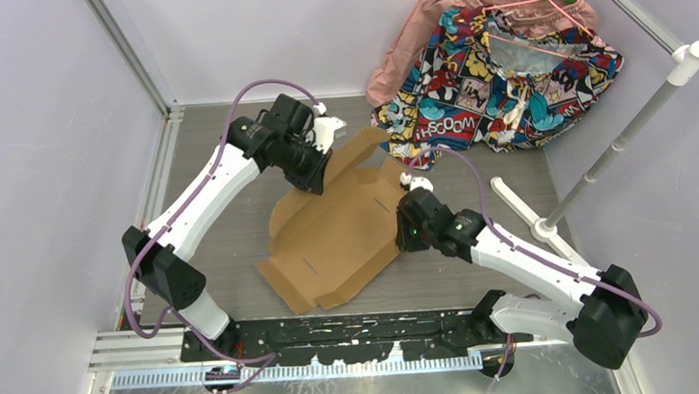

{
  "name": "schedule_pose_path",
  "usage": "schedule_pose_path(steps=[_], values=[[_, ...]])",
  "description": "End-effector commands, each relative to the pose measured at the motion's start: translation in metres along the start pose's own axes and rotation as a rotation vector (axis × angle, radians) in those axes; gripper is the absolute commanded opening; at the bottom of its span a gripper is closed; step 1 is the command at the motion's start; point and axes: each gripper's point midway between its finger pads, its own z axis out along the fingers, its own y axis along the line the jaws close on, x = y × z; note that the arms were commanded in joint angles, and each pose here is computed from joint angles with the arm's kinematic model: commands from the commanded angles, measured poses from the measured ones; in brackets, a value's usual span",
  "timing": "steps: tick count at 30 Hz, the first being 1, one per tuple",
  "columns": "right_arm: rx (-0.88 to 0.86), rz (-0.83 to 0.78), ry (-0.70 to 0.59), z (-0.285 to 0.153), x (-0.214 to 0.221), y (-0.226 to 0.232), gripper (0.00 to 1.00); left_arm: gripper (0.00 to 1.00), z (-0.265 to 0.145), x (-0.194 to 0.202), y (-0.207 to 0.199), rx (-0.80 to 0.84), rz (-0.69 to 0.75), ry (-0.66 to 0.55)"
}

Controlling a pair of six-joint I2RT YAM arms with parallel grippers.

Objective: Fold the paper box
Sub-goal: Fold the paper box at the center of the board.

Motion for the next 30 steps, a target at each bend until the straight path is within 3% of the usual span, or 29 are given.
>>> schedule_pose_path(steps=[1, 19, 30], values=[[0.033, 0.043, 0.032, -0.009, 0.031, -0.006, 0.27, 0.00, -0.012, -0.021, -0.004, 0.019, 0.031, -0.086], [0.058, 0.044, 0.178, 0.025, 0.076, 0.003, 0.26, 0.00, -0.008, -0.023, -0.005, 0.034, 0.021, -0.078], [0.047, 0.005, 0.140, 0.038, 0.055, 0.019, 0.26, 0.00, -0.005, -0.025, -0.012, 0.078, 0.010, -0.090]])
